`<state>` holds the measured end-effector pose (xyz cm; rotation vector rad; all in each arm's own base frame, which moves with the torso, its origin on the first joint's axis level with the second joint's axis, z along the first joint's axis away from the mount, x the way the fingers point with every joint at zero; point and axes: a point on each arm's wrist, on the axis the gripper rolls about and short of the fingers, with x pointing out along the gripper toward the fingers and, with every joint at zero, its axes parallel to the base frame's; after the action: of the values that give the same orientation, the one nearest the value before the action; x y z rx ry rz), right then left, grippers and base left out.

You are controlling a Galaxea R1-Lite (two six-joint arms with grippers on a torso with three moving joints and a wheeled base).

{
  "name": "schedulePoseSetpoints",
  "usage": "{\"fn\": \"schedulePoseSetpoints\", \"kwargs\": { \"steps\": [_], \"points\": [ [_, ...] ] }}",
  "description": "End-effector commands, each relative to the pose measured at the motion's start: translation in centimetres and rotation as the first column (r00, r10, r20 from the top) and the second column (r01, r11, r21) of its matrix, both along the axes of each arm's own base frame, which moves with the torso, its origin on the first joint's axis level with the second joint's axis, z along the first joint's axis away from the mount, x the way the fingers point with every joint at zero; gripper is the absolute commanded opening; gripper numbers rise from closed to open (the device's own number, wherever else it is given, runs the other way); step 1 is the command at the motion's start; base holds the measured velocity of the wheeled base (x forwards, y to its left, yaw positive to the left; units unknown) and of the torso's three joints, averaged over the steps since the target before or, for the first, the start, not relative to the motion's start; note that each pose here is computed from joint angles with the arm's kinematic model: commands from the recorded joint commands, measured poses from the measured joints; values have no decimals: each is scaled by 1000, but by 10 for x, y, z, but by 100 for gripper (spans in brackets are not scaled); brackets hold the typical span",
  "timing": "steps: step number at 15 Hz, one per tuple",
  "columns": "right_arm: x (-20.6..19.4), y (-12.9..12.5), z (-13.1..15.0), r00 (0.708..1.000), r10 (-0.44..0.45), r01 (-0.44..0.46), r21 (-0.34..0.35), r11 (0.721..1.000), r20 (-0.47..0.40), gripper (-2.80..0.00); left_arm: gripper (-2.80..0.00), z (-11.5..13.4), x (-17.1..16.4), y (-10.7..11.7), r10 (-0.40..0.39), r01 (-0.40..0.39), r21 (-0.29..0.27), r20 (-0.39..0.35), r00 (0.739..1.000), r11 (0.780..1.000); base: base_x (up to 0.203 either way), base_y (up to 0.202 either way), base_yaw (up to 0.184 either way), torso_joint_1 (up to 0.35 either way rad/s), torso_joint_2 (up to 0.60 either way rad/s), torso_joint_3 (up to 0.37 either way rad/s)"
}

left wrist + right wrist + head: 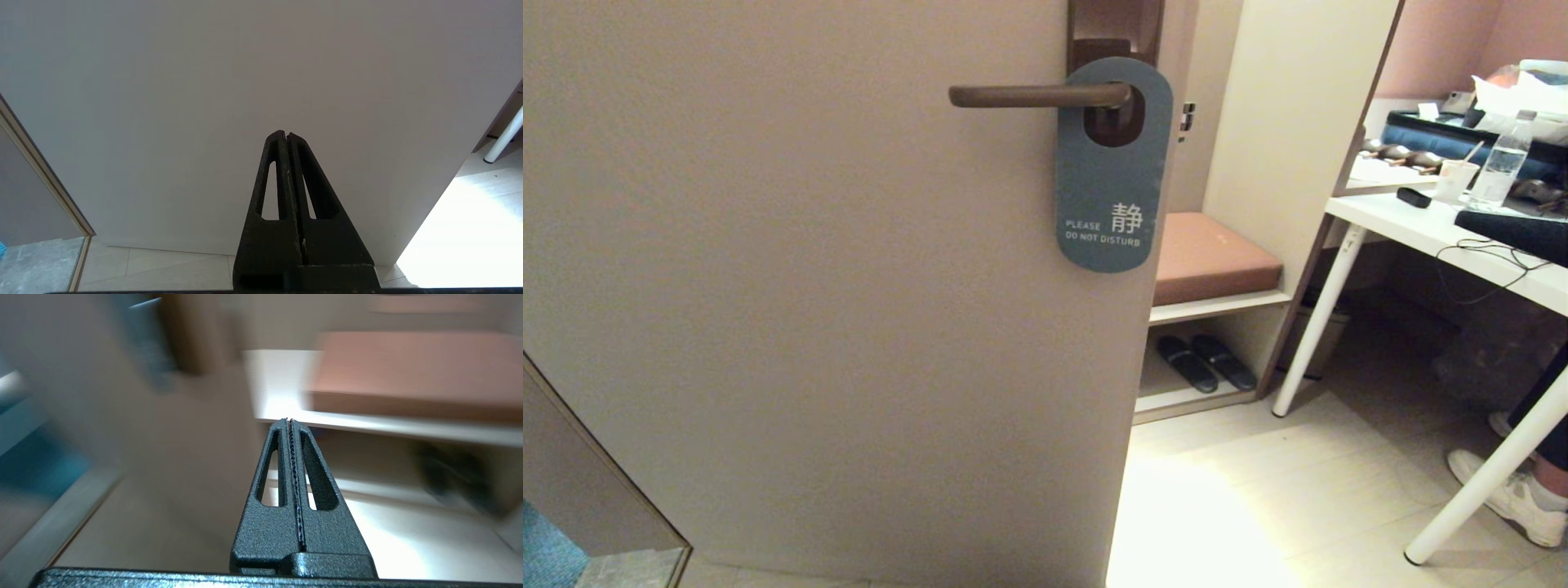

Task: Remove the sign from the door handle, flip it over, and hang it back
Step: Take down the sign

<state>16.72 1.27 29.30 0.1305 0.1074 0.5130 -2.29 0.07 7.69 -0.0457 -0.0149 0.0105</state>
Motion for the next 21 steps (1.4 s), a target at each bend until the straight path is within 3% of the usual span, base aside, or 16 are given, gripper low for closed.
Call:
{"fn": "schedulePoseSetpoints", "kwargs": {
  "steps": [1,4,6,7,9,14,21],
  "points": [
    [21,3,-2,987,155,-155,4,988,-30,-280,-280,0,0,0,1,-1,-1,0,1000,1000,0,0,0,0,0,0],
    [35,8,8,905,423,-424,-24,905,-37,-280,-280,0,0,0,1,-1,-1,-1,1000,1000,0,0,0,0,0,0],
    [47,11,9,835,550,-551,-69,832,-30,-280,-280,0,0,0,1,-1,-1,-1,1000,1000,0,0,0,0,0,0],
    [54,12,8,812,583,-583,-85,808,-24,-280,-280,0,0,0,1,-1,-1,-1,1000,1000,0,0,0,0,0,0],
    [65,12,6,797,604,-601,-113,791,-10,-280,-280,0,0,0,0,0,-1,1,1000,1000,0,0,0,0,0,0],
    [81,18,0,746,665,-660,-112,743,14,-280,-280,0,0,0,1,-1,-1,-1,1000,1000,0,0,0,0,0,0],
    [117,54,-16,660,745,-725,-177,666,97,-280,-280,0,0,0,1,-1,-1,-1,1000,1000,0,0,0,0,0,0]
  ]
}}
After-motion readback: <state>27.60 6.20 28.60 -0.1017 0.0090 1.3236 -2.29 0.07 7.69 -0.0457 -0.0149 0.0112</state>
